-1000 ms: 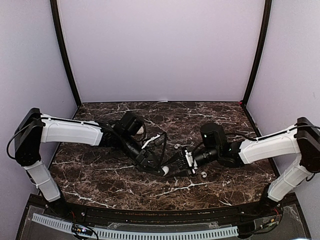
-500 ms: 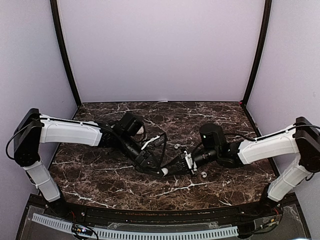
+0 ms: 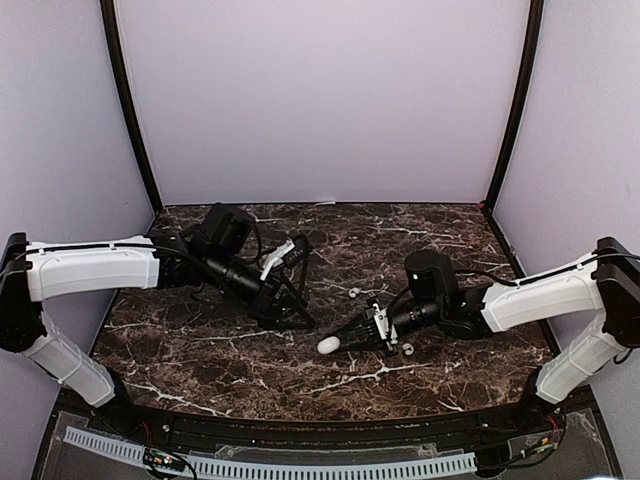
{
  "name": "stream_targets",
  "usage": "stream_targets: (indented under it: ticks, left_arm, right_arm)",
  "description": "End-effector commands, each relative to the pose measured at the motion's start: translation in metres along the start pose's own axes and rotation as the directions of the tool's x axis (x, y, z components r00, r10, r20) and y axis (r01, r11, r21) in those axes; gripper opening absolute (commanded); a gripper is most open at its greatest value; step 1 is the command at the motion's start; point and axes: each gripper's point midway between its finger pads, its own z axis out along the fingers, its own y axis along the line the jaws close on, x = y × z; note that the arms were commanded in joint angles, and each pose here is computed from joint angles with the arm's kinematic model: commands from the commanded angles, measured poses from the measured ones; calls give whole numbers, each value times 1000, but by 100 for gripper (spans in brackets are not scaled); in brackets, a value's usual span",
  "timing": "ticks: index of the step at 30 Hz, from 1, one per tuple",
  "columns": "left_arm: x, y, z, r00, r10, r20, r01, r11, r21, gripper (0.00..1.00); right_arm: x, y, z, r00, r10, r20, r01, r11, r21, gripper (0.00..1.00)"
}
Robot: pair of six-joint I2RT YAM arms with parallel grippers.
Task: Insert the wireless bluetooth earbuds into the charging case
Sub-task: Pass from the left arm to the right, then pass from the right arm to the left
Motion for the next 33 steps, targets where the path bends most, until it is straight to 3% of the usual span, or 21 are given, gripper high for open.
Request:
stream_targets:
  ticks: [1,8,13,24,29,33]
  left_arm:
    - [-4,9,-25,995,87,54,-77,983,-166,99]
    - [-21,15,-60,951,245,190,-166,919,-357,98]
    - [-25,11,-74,896,347,277,-215,885,-413,96]
    - [-6,10,-49,831,453,323,-330,869,-369,91]
    - [6,-13,-20,762,576,297,-495,813,-306,87]
    - [12,-14,4,771,581,261,-533,813,-235,80]
  right_arm:
    - [-14,-5,-6,999,-19,34,17,999,32,0]
    - [-14,-7,-11,997,74,39,-75,996,41,0]
    - [-9,-17,-15,980,199,4,-199,978,54,1]
    - [-4,-39,-18,901,432,-36,-424,896,133,3]
    - [7,-46,-17,830,548,-104,-532,833,149,3]
    - [14,-50,-17,795,588,-149,-566,807,168,3]
